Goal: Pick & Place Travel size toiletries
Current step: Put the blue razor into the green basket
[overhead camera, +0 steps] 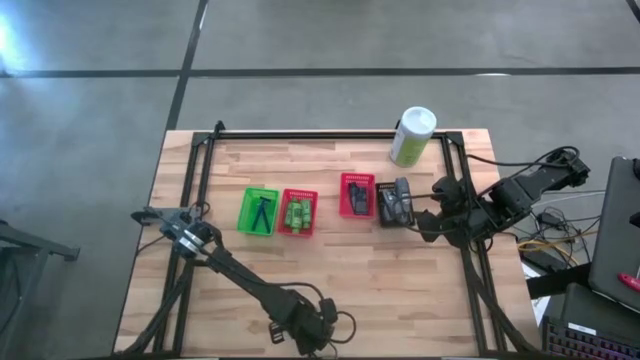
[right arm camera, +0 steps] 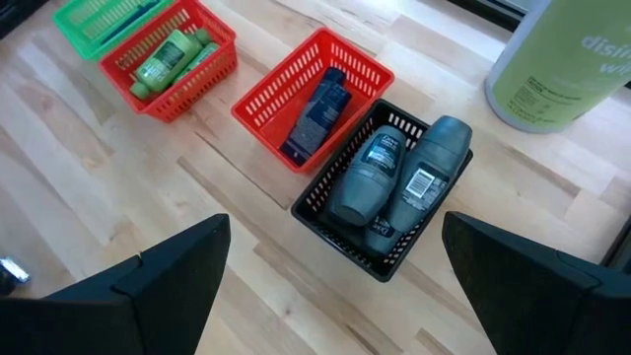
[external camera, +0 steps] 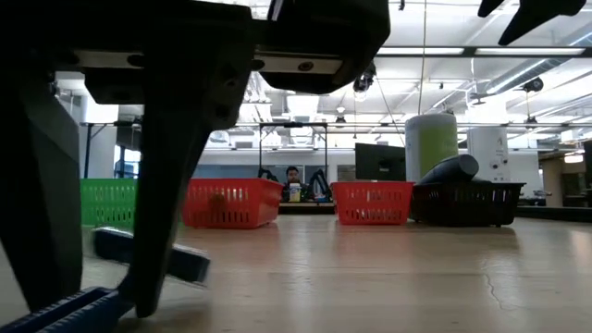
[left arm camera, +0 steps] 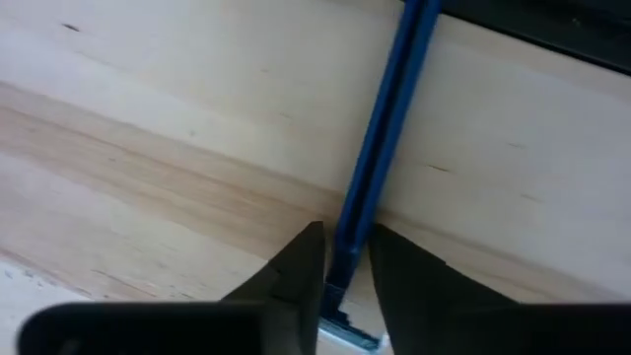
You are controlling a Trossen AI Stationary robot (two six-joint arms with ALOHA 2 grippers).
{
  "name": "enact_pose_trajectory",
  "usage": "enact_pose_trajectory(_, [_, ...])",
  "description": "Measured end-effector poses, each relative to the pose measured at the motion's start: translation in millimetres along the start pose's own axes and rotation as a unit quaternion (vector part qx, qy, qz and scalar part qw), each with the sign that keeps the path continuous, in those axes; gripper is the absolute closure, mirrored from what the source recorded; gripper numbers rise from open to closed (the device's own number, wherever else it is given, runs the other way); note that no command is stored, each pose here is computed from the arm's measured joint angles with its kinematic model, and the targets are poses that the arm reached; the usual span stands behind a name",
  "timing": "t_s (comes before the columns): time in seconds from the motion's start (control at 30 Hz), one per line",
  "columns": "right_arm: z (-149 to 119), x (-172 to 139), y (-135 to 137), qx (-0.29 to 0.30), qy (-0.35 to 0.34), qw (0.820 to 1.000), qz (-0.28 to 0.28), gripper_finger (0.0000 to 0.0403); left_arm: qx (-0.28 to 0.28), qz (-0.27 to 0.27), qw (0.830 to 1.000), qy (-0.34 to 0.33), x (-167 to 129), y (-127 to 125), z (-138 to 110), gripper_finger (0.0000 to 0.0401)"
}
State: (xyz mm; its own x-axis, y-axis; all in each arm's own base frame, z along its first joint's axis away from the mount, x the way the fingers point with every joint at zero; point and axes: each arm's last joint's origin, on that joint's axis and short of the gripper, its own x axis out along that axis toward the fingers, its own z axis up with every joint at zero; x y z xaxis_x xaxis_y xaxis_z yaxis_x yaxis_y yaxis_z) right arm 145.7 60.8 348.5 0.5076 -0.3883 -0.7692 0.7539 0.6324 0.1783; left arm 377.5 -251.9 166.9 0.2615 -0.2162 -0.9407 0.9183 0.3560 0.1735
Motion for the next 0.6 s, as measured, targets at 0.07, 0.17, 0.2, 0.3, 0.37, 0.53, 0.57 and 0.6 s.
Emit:
enact_pose_trajectory(0.07, [-0.4, 0.5, -0.1, 0.0, 0.0, 1.0, -0.001, 0.0035, 0.0, -0.004, 1.0, -0.003, 0.0, -0.2, 0.1, 0.0329])
enact_pose_trajectory(0.17, [-0.7, 0.9, -0.2, 0.0, 0.0, 1.0, -0.002, 0.0035, -0.002, -0.007, 1.0, -0.005, 0.0, -0.4, 0.3, 0.0353])
enact_pose_trajectory(0.2, [-0.8, 1.0, -0.2, 0.0, 0.0, 1.0, -0.002, 0.0035, -0.003, -0.007, 1.0, -0.005, 0.0, -0.2, 0.2, 0.036])
enact_pose_trajectory(0.3, [-1.1, 1.3, -0.3, -0.001, 0.001, 1.0, -0.003, 0.0035, -0.009, -0.006, 1.0, -0.005, 0.0, -0.2, 0.2, 0.037])
enact_pose_trajectory(0.37, [-1.3, 1.6, -0.3, -0.001, 0.001, 1.0, -0.003, 0.0035, -0.02, 0.003, 1.0, 0.001, 0.0, 0.3, 0.0, 0.037])
enact_pose_trajectory(0.53, [-1.3, 1.7, -0.3, -0.001, 0.001, 1.0, -0.003, 0.0035, -0.065, 0.005, 0.998, 0.026, -9.7, -0.4, -2.4, 0.0368])
enact_pose_trajectory(0.57, [-1.3, 1.7, -0.3, -0.001, 0.001, 1.0, -0.003, 0.0035, -0.077, 0.006, 0.997, 0.028, -15.2, -0.6, -2.7, 0.037])
enact_pose_trajectory(0.6, [-1.3, 1.7, -0.3, -0.001, 0.001, 1.0, -0.003, 0.0035, -0.093, 0.008, 0.995, 0.034, -21.5, -0.8, -3.8, 0.0373])
